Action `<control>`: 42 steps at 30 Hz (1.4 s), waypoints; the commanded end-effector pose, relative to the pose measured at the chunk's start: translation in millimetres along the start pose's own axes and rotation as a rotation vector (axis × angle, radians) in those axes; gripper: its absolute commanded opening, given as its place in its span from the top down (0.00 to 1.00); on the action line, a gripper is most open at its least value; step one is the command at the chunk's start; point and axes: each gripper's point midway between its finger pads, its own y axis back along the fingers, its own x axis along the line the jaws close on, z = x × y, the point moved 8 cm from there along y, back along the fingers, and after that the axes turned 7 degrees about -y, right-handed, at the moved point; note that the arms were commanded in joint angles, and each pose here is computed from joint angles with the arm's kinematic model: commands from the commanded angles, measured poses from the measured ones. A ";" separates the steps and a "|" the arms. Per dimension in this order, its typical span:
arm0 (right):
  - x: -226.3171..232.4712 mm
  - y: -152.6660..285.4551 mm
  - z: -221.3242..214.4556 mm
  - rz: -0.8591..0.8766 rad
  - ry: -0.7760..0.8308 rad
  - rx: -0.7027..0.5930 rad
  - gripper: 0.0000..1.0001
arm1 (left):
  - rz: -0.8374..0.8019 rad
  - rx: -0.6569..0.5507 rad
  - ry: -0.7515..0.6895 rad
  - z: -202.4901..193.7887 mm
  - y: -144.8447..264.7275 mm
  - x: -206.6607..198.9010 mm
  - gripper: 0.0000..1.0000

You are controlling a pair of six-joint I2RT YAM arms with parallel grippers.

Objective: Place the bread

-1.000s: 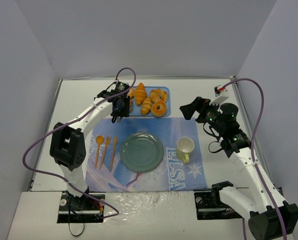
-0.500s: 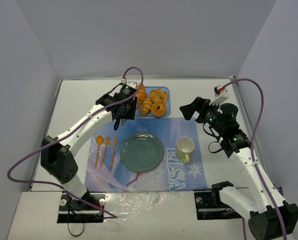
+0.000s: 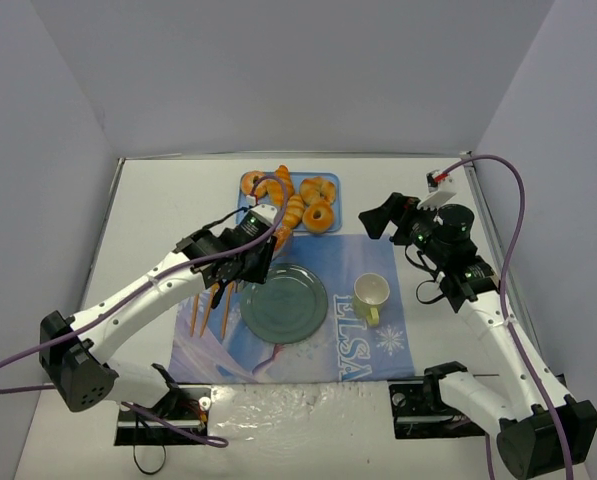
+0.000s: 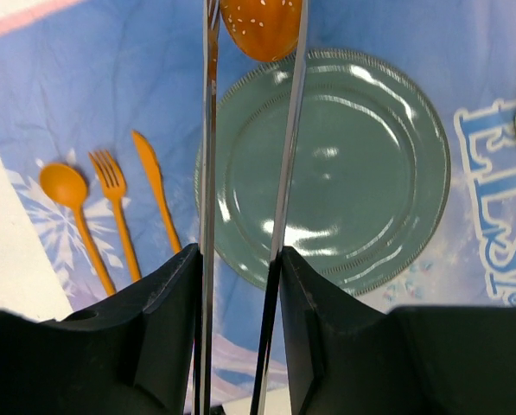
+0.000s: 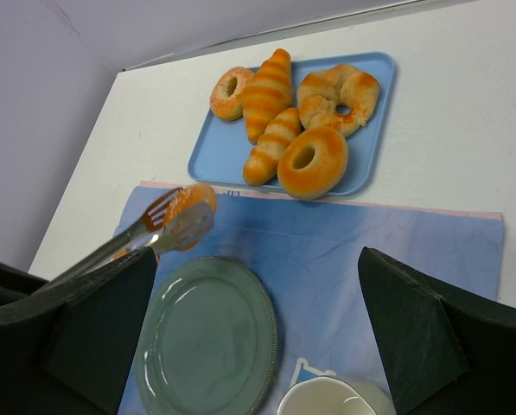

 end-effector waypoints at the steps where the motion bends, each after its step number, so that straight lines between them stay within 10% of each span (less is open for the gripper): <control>1: 13.5 -4.5 18.9 0.069 0.027 -0.084 0.00 | -0.041 -0.046 0.025 -7.3 16.8 -12.5 0.71; 42: 12.0 -5.7 17.3 0.062 0.031 -0.078 0.00 | -0.065 0.000 -0.009 -40.1 21.6 -36.3 0.52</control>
